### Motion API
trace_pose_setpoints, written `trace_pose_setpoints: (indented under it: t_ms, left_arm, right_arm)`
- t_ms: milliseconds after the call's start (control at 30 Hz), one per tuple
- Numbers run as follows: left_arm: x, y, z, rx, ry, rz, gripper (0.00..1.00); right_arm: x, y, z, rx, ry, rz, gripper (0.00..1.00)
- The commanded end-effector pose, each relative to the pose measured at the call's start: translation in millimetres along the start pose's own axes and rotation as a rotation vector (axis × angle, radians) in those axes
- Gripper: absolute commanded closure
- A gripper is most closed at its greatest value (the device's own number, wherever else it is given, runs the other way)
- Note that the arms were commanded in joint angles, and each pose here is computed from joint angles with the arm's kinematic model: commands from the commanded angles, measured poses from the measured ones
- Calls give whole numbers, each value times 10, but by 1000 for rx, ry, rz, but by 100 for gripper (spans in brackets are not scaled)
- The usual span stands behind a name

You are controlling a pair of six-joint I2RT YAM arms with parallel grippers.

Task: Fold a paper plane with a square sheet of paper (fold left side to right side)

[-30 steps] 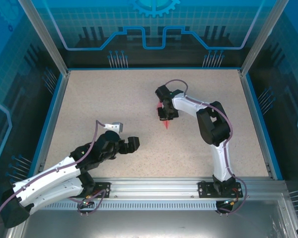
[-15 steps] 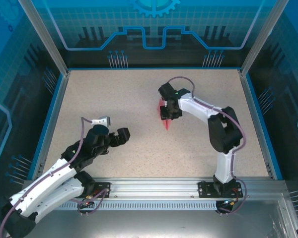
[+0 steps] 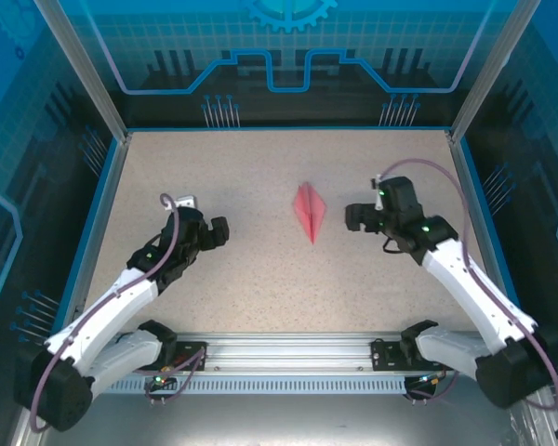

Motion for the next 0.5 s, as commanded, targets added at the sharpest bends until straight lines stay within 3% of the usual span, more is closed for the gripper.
trace_pose_setpoints:
  t_ms: [0, 267, 400, 467]
  left_arm:
    - [-143, -152, 54, -109, -64, -117, 1]
    - [-136, -502, 95, -172, -196, -159, 1]
    - [-110, -597, 121, -153, -271, -244, 1]
    - [-28, -693, 176, -132, -282, -234, 1]
  right_arm:
    - [57, -37, -260, 64, -31, -123, 1]
    - [470, -449, -724, 253, -20, -256, 1]
    - [616, -715, -833, 242, -36, -299, 1]
    - [585, -812, -824, 225, -7, -319, 1]
Point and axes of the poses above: each hand's point on the last joint's axis, 136 mm out from that joint toward the fingers, its own y axis back along the fingers, its own z axis along the line the jaws close on, x = y × z, the point moved 9 cm from there along y, back along the fingers
